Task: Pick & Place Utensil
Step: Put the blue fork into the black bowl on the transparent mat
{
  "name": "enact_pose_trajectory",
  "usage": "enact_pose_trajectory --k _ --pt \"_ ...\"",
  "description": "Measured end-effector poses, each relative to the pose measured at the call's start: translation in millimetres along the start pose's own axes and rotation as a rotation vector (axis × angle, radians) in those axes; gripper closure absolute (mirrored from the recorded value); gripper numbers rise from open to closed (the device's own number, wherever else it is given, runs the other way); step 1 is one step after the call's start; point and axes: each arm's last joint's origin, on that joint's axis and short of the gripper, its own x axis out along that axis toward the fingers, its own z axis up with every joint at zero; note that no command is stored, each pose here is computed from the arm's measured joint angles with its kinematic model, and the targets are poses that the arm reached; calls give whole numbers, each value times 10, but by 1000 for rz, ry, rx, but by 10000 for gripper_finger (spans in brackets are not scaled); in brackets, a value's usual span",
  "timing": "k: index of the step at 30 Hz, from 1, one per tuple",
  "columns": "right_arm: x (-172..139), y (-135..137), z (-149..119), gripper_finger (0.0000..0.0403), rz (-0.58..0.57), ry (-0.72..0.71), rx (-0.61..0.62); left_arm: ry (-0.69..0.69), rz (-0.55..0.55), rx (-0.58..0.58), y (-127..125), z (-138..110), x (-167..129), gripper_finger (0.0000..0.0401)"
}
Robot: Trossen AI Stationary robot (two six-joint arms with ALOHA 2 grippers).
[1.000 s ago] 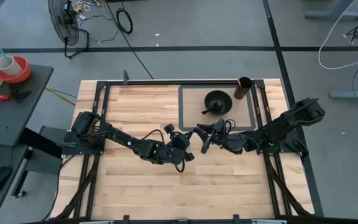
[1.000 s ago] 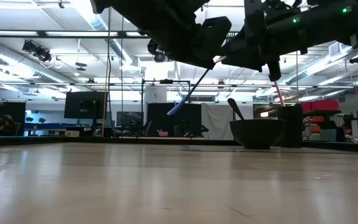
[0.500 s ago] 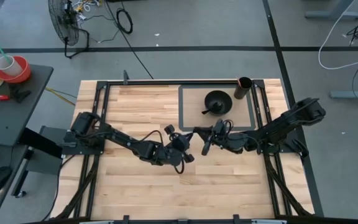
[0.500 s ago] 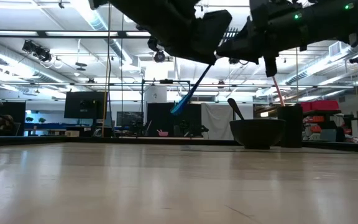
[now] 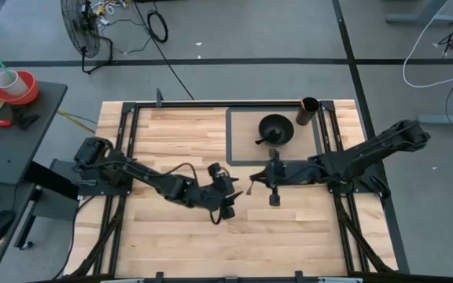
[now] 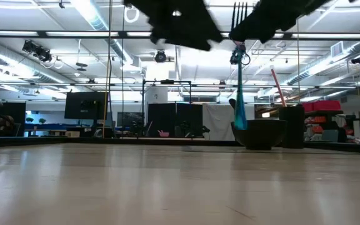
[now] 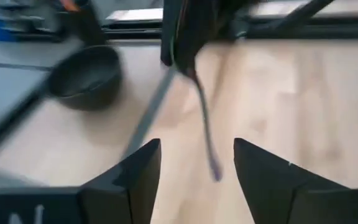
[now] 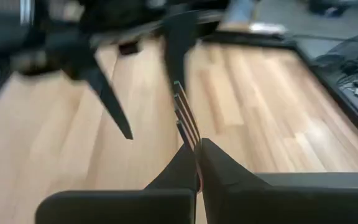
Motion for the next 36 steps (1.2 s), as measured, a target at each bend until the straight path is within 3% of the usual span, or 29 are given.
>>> enact_pose_trajectory --k 6,13,24,36 --pt "60 70 181 401 84 150 -139 -53 -150 -90 94 111 150 188" --pt "50 105 287 398 113 75 -142 -76 -246 -85 84 152 156 209" --pt "29 111 342 396 119 27 -170 -137 -235 -123 124 224 176 244" --pt "30 106 390 396 84 -22 -161 -140 -231 -125 144 231 189 353"
